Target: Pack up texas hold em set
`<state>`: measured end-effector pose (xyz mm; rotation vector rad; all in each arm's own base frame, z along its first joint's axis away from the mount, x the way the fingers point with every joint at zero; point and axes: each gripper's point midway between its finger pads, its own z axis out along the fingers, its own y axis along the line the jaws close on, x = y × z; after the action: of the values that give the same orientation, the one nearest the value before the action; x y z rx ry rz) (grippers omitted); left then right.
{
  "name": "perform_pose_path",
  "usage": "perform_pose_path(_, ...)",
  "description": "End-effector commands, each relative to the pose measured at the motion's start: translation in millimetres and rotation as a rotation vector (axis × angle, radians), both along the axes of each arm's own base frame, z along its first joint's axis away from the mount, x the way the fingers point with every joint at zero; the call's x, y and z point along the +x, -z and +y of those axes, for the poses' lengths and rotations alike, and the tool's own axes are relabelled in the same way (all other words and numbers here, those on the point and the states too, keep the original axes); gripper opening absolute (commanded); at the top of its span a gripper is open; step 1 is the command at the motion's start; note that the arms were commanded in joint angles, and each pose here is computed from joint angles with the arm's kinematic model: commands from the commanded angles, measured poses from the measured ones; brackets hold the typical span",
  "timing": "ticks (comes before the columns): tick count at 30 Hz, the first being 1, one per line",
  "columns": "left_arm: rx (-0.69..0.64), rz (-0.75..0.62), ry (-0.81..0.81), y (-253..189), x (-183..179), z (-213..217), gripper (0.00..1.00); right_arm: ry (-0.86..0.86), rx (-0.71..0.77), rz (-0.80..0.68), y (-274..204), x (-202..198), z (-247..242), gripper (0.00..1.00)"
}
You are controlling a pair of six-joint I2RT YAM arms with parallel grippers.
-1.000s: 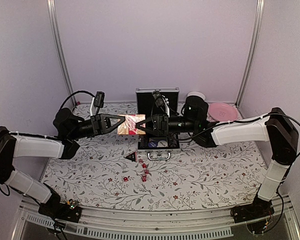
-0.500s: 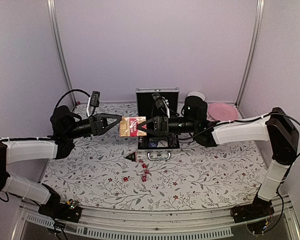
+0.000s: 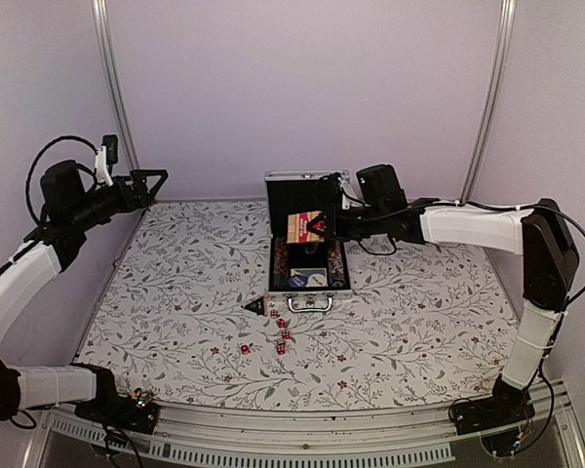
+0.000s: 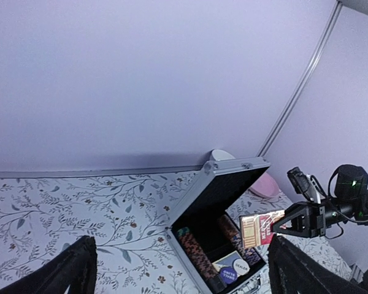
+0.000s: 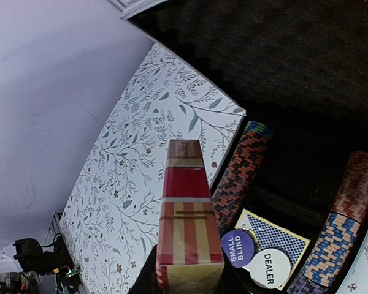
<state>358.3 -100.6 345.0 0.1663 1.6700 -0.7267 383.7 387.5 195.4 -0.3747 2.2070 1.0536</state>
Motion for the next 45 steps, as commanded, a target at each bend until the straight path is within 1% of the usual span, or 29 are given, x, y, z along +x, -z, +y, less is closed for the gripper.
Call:
perform_pose_path(1, 0.112, 0.070, -0.081, 16.5, 2.2, 20.7, 0.97, 0.082, -0.056, 0.053, 17.9, 22.1, -7.6, 0.03)
perform_pose_path(4, 0.178, 0.064, -0.129, 16.2, 3.4, 29.7, 0.97, 0.102, -0.082, 0.062, 22.3, 33.5, -6.5, 0.03)
perform_pose_path(6, 0.193, 0.067, -0.159, 19.5, 3.2, 35.0, 0.97, 0.111, -0.103, 0.071, 28.9, 39.1, -7.1, 0.03)
perform_pose_path(12, 0.197, 0.101, -0.167, 36.2, 4.1, 36.7, 0.97, 0.135, -0.142, 0.120, 51.4, 51.5, -8.1, 0.03)
perform_pose_path(20, 0.204, 0.107, -0.188, 38.9, 4.0, 40.3, 0.97, 0.134, -0.155, 0.140, 68.6, 64.0, -1.9, 0.03)
perform_pose_path(28, 0.197, 0.111, -0.194, 40.6, 4.0, 41.1, 0.97, 0.141, -0.167, 0.128, 77.4, 76.5, 1.3, 0.03)
perform_pose_path(45, 0.206, 0.118, -0.198, 43.5, 5.2, 42.0, 0.97, 0.114, -0.164, 0.177, 100.1, 77.3, 9.6, 0.04)
